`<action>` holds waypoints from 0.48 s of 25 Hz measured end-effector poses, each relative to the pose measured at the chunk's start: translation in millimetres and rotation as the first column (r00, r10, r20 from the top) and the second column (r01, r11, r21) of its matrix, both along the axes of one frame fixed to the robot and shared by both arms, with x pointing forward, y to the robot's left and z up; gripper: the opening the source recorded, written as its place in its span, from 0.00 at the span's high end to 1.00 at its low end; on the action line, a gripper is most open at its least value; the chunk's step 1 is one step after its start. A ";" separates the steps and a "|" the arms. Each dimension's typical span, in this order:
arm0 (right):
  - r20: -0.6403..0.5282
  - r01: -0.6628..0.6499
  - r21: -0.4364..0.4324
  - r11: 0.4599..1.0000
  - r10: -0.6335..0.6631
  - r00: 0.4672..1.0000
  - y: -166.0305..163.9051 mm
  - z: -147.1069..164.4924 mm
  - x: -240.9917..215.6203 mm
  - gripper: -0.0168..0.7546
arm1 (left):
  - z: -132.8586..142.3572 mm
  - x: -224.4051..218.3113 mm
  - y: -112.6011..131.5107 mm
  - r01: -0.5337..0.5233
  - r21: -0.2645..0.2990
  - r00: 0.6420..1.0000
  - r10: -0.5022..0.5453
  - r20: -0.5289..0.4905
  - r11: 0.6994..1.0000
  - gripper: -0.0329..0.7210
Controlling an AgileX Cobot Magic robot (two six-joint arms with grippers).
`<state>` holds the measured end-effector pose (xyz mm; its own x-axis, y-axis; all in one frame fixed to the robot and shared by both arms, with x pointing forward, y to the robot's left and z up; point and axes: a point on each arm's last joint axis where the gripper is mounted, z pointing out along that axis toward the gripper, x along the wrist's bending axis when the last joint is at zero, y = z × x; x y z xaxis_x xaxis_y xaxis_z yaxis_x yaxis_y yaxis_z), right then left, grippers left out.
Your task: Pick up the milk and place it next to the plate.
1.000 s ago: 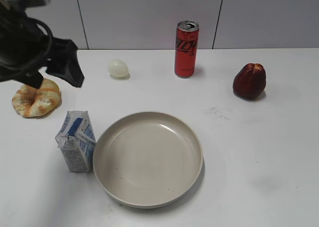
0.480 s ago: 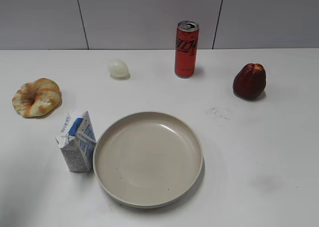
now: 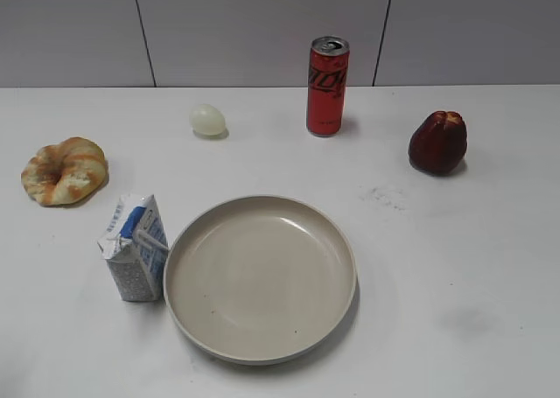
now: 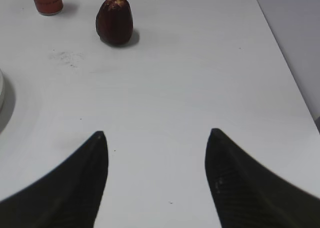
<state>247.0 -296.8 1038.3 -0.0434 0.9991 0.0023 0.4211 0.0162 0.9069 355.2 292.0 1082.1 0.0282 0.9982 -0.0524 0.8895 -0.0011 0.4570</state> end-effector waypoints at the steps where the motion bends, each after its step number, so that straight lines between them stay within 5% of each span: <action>1: 0.000 0.000 0.000 1.000 0.000 1.000 0.0 0.0 0.0 0.37 | -4.3 -8.5 0.5 0.004 0.001 1.000 -0.004 0.014 1.000 0.06; 5: 0.000 0.000 0.000 1.000 0.000 1.000 0.0 0.0 0.0 0.37 | -14.1 -45.7 2.5 0.033 0.017 0.988 -0.036 0.147 0.999 0.06; 12: 0.000 0.000 0.000 1.000 0.000 1.000 0.0 0.0 0.0 0.37 | -26.9 -95.9 1.1 0.133 0.068 0.905 -0.149 0.399 0.989 0.08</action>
